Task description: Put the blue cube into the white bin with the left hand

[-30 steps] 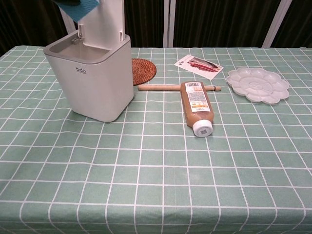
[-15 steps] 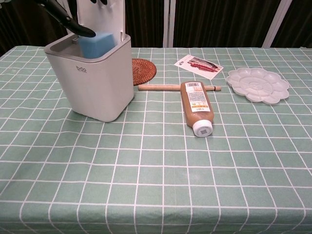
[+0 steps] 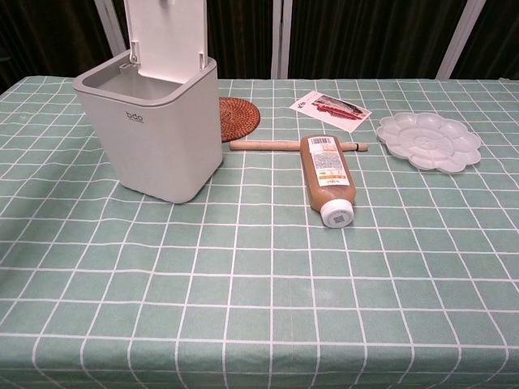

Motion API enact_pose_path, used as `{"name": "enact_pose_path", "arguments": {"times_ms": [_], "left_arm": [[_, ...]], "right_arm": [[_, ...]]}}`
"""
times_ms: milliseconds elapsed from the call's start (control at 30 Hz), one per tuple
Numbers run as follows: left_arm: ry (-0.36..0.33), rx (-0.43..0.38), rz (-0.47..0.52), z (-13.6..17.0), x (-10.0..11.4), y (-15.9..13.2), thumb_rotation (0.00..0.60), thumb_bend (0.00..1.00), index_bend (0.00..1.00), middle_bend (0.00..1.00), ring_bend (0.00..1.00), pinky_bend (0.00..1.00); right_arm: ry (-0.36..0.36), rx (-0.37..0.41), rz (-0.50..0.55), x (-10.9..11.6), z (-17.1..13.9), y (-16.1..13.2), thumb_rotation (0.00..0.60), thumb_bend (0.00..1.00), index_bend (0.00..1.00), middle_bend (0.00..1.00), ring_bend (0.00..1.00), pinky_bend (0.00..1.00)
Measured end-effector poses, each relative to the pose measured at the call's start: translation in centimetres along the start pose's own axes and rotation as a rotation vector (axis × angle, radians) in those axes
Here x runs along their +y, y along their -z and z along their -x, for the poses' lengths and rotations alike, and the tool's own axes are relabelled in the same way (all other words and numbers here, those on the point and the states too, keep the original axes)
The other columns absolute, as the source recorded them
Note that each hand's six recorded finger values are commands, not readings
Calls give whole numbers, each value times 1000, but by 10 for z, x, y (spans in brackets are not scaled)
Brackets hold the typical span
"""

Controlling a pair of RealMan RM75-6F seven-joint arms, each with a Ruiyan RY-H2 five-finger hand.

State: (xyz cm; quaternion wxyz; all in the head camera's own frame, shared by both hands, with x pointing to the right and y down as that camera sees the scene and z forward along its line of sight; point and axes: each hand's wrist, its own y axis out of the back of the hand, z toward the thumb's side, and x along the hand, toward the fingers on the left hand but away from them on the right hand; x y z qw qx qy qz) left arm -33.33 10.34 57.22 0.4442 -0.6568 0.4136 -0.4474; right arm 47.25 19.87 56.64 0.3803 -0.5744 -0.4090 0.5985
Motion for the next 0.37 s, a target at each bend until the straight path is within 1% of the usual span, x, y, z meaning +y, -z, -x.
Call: {"name": "enact_pose_path", "arguments": {"times_ms": [67,100,200,300,367], "left_arm": [[20,61,-56,31,-6,20,600,0,232,223,138,293],[48,99,-84,52,-11,31,600,0,223,218,128,285],[115,163,-139,92,-25,51,600,0,178,176,89,245],[144,192,-187,109,-32,64,600,0,147,145,65,215],[162,210,-189,115,-35,70,600,0,127,125,50,199]], "right_arm": [[-2,4,-3,0,-1,-1,600,343,0,0,0,0],[-2,6,-3,0,-1,-2,600,343,0,0,0,0],[-3,13,-4,-1,-3,-5,600,343,0,0,0,0],[-5,17,-4,-2,-5,-8,600,343,0,0,0,0],[-13,17,-2,-5,-5,-9,600,344,0,0,0,0]]}}
